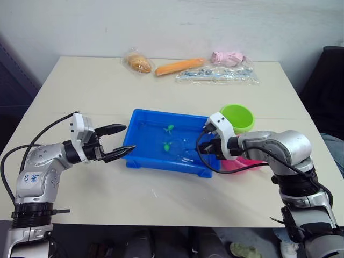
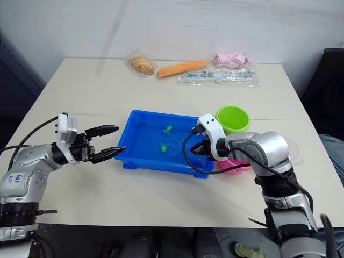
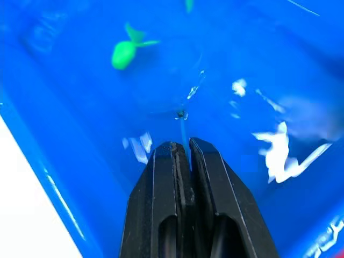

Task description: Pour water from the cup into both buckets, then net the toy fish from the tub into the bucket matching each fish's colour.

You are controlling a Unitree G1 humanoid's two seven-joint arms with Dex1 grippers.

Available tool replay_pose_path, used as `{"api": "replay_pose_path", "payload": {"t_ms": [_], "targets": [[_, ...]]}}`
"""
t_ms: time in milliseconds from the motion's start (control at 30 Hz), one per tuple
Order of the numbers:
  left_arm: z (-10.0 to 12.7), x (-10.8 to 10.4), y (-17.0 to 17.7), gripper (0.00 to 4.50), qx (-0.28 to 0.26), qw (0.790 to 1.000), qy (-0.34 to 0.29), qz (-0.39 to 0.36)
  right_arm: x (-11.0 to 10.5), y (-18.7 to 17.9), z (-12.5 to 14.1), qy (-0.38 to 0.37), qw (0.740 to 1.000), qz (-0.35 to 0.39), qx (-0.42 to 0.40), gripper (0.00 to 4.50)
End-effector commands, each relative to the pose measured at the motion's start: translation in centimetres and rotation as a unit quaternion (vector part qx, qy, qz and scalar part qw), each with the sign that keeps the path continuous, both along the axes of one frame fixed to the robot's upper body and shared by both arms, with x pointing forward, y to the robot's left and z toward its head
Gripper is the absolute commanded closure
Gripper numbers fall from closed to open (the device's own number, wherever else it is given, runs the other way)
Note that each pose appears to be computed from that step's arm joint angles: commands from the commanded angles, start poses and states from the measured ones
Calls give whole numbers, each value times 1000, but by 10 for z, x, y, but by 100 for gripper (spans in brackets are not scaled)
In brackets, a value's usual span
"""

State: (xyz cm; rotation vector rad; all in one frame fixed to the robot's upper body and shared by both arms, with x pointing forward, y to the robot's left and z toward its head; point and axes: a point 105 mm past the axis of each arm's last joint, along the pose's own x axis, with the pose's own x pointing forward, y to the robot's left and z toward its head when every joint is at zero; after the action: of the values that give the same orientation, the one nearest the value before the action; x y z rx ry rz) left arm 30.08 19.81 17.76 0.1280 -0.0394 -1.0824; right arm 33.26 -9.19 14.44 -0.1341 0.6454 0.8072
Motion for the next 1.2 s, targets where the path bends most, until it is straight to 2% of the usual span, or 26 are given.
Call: {"api": "replay_pose_path", "payload": {"t_ms": [33,233,433,733,1100,1200], "targets": [[9,-1,7,5,5,1000,-16,4,4,10,9,-19,1000,15,20,450],[9,-1,6,5,6,1000,-16,2,0,20,18,-22,997,42,60,450],[10,0,5,5,7,1000,-16,1,-15,14,43,-20,991,74,105,450],[19,3,-10,5,-7,999,-38,-22,-39,-20,61,-38,991,77,103,450],[35,7,-47,5,-53,994,-61,-75,-62,-63,87,-105,988,26,111,450],[39,9,-61,5,-66,991,-63,-100,-65,-88,97,-126,986,-27,106,450]]}}
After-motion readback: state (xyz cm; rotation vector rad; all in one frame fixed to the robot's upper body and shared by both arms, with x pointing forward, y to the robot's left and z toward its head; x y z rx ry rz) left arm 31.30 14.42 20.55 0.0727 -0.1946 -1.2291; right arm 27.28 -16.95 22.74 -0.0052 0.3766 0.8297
